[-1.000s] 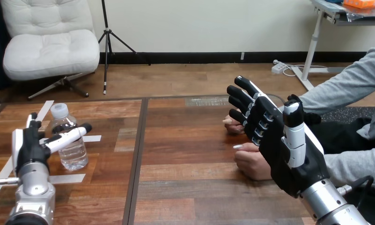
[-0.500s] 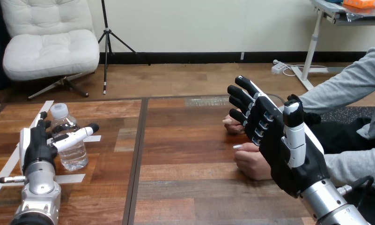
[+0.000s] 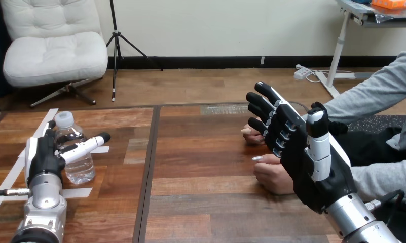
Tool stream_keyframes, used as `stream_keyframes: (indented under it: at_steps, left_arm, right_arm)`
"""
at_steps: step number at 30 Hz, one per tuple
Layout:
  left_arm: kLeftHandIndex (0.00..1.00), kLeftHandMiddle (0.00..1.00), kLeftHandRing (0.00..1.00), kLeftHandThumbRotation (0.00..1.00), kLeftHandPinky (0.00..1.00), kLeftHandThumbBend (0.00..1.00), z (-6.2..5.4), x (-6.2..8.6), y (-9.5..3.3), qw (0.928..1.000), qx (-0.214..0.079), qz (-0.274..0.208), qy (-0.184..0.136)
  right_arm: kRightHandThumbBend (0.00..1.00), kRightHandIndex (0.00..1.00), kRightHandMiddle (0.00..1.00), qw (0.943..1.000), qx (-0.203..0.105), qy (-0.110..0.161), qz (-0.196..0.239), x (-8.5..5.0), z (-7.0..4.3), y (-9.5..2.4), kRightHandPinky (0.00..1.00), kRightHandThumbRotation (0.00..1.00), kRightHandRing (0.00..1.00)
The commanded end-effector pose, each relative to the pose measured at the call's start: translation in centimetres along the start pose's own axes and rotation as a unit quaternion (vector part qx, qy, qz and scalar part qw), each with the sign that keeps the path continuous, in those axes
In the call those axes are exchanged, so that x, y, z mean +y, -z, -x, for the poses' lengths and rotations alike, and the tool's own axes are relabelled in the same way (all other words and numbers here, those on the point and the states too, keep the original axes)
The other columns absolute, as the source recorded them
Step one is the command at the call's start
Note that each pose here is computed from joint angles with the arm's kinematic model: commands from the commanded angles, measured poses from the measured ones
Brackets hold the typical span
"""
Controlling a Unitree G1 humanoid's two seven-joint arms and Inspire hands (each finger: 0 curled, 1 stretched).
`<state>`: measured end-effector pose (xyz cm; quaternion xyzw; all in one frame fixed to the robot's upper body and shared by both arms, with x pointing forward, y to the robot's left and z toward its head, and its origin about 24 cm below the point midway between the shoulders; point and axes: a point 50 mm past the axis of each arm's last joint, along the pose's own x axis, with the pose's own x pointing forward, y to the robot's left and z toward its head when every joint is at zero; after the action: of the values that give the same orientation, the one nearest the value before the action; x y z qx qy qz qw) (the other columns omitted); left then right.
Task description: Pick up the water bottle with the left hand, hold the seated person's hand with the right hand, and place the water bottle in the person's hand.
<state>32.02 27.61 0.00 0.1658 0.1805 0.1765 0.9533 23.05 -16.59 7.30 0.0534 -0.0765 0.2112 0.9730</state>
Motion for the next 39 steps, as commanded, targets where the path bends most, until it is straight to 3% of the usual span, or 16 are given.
stream_keyframes:
  at_steps: [1, 13, 28, 39]
  left_arm:
    - [0.98, 0.96, 0.92, 0.28, 0.83, 1.0, -0.94, -0.58, -3.81, 0.9989, -0.045, 0.003, 0.012]
    - [0.97, 0.96, 0.93, 0.27, 0.85, 1.0, -0.99, -1.0, -4.15, 0.9991, -0.042, 0.003, 0.011]
    - [0.92, 0.91, 0.88, 0.22, 0.8, 1.0, -1.09, -1.28, -4.36, 0.9997, -0.024, -0.003, -0.01]
    - [0.87, 0.86, 0.82, 0.08, 0.75, 0.97, -1.09, -1.51, -4.52, 0.9993, -0.012, 0.009, -0.033]
  right_arm:
    - [1.0, 0.96, 0.95, 0.9993, -0.035, -0.003, 0.012, 0.23, -0.6, -1.47, 1.0, 1.0, 0.99]
    - [1.0, 0.96, 0.95, 0.9992, -0.037, -0.005, 0.014, 0.22, -0.58, -1.48, 1.0, 1.0, 0.99]
    - [1.0, 0.96, 0.95, 0.9991, -0.042, -0.005, 0.011, 0.26, -0.53, -1.59, 0.99, 1.0, 0.98]
    - [1.0, 0.95, 0.94, 0.9989, -0.044, -0.006, 0.011, 0.28, -0.47, -1.69, 0.98, 1.0, 0.97]
